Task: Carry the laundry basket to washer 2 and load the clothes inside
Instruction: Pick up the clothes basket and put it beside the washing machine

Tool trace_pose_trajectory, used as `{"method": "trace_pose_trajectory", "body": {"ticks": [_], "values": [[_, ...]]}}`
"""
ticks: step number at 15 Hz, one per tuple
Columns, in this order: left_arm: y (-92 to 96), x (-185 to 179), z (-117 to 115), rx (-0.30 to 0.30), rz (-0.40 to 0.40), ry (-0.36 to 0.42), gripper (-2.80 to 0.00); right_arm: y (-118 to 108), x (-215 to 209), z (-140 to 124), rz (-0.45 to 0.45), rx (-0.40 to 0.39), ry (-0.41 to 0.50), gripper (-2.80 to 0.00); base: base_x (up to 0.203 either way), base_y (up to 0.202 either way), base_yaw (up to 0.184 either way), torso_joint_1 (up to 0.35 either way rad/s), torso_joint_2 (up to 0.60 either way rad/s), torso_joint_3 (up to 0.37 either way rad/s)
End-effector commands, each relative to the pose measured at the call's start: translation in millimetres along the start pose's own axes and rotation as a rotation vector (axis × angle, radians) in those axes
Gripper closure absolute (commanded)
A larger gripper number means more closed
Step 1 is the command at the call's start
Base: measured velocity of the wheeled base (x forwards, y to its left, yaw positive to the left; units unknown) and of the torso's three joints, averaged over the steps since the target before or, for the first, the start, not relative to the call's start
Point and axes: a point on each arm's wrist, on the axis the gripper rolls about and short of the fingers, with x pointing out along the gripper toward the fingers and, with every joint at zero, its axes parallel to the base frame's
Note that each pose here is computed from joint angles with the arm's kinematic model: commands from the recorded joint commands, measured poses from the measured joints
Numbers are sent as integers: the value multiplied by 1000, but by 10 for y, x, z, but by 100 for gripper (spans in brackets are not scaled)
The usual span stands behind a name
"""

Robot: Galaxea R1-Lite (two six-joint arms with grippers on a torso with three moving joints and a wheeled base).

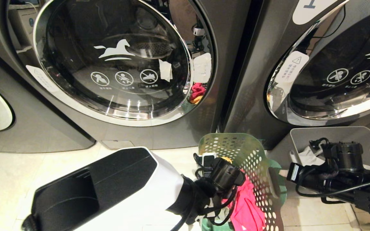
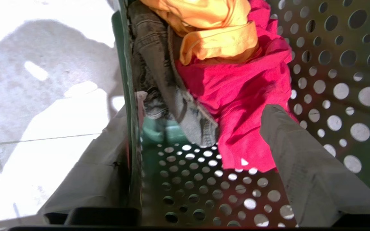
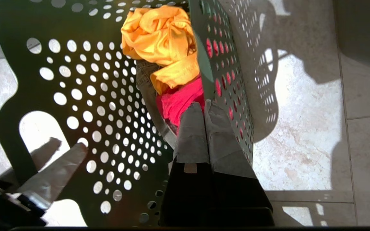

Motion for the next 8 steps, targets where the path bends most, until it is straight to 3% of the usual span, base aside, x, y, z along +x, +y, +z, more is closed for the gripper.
{"method": "trace_pose_trajectory", "body": {"ticks": [1,4,8], "values": [[50,-215,129,-11,16,-28,-280,-10,-10,-14,-3,1,2,0,0,0,0,0,0,0],[168,-328,99,23,86,13,-280,-20,-13,-42,-7,-14,12,0,0,0,0,0,0,0],[241,-468,136,42,155,7,-280,-39,-18,-68,-17,-21,20,0,0,0,0,0,0,0]]}}
